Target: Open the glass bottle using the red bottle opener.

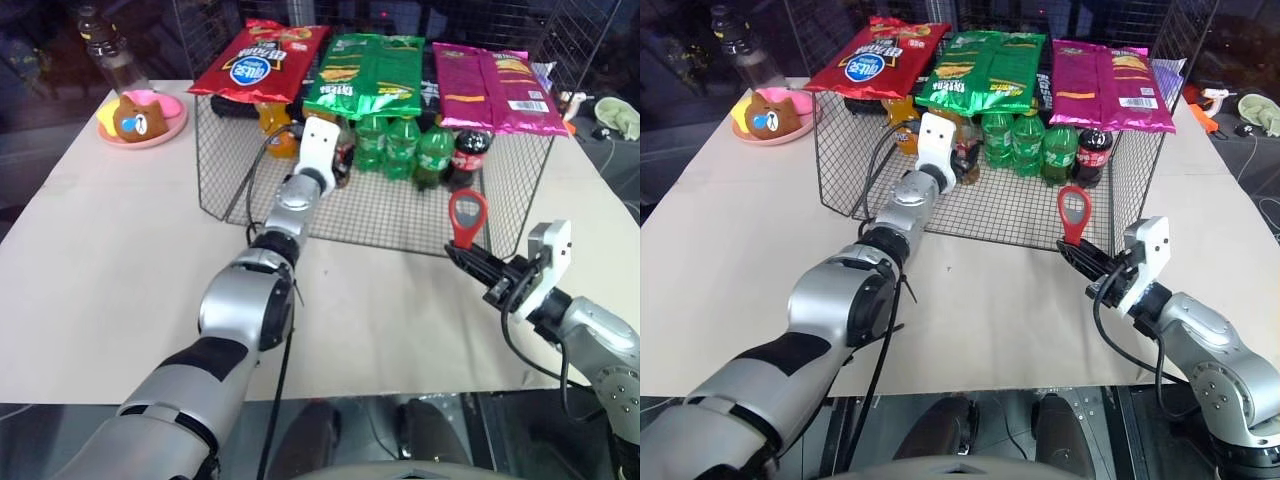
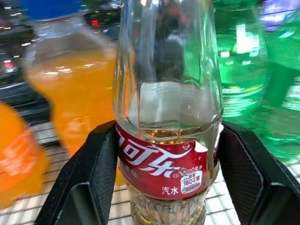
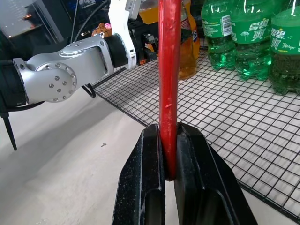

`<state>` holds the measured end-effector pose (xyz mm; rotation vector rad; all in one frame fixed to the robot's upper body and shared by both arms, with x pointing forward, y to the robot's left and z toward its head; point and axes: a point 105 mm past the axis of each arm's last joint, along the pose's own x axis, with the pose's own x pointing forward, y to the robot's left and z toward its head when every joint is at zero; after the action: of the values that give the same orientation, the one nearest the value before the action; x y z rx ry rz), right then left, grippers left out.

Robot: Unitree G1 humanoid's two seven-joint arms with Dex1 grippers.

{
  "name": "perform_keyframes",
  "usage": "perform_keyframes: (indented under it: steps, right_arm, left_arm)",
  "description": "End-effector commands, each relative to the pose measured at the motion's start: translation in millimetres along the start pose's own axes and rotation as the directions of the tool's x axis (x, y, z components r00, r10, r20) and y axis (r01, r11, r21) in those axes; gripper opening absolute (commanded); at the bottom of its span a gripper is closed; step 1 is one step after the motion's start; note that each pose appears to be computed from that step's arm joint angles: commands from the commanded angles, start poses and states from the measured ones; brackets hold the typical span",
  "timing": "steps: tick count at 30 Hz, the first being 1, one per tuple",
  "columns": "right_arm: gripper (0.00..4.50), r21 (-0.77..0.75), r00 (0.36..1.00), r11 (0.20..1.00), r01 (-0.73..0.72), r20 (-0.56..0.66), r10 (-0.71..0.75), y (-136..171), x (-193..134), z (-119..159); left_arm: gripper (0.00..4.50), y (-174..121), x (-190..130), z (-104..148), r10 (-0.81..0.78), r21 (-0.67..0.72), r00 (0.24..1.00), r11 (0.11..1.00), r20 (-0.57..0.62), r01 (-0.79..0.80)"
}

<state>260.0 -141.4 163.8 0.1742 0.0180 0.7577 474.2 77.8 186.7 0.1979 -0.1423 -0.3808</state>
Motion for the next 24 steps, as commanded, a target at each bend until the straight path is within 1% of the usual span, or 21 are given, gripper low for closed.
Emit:
perform_keyframes:
  steps: [1, 4, 6, 8, 11, 13, 18, 21, 24]
  right_arm:
    - [0.0, -0.041, 0.999, 0.999, -0.015, 0.035, 0.017, 6.6, -0.7, 10.7]
    - [0.0, -0.048, 0.999, 0.999, -0.015, 0.034, 0.016, 6.5, 0.9, 11.2]
    - [0.0, -0.065, 0.999, 0.998, -0.016, 0.031, 0.018, 6.3, 1.9, 13.0]
    - [0.0, -0.074, 0.999, 0.997, -0.014, 0.032, 0.017, 5.2, 2.3, 15.2]
    - [0.0, -0.078, 0.999, 0.997, -0.009, 0.035, 0.012, 1.6, 2.4, 17.4]
    - [0.0, -0.084, 0.999, 0.996, -0.008, 0.031, 0.01, -0.7, 2.5, 17.4]
    - [0.0, -0.094, 0.999, 0.996, 0.0, 0.041, 0.004, -5.1, 4.3, 20.8]
    - [0.0, -0.097, 0.999, 0.995, 0.004, 0.045, 0.001, -6.4, 4.5, 21.8]
    - [0.0, -0.1, 0.999, 0.995, 0.008, 0.046, -0.003, -7.6, 4.9, 22.0]
  left_arm:
    - [2.55, -9.6, -2.0, 21.7, -0.101, 0.043, 0.988, 0.994, 0.119, 0.096]
    - [2.55, -22.0, -13.6, 15.6, -0.214, 0.068, 0.966, 0.976, 0.147, 0.206]
    - [2.55, -33.4, -29.4, 10.7, -0.31, 0.063, 0.936, 0.951, 0.17, 0.303]
    - [2.55, -44.0, -47.6, 11.3, -0.392, 0.053, 0.9, 0.92, 0.193, 0.389]
    - [2.55, -60.5, -82.4, 26.2, -0.517, 0.043, 0.815, 0.85, 0.262, 0.525]
    - [2.55, -64.1, -98.9, 34.4, -0.549, -0.005, 0.786, 0.819, 0.284, 0.573]
    - [2.55, -71.9, -129.0, 40.6, -0.632, -0.015, 0.739, 0.757, 0.233, 0.653]
    - [2.55, -80.5, -146.4, 33.5, -0.691, -0.019, 0.7, 0.709, 0.18, 0.705]
    - [2.55, -85.5, -156.8, 21.6, -0.717, -0.026, 0.684, 0.687, 0.134, 0.726]
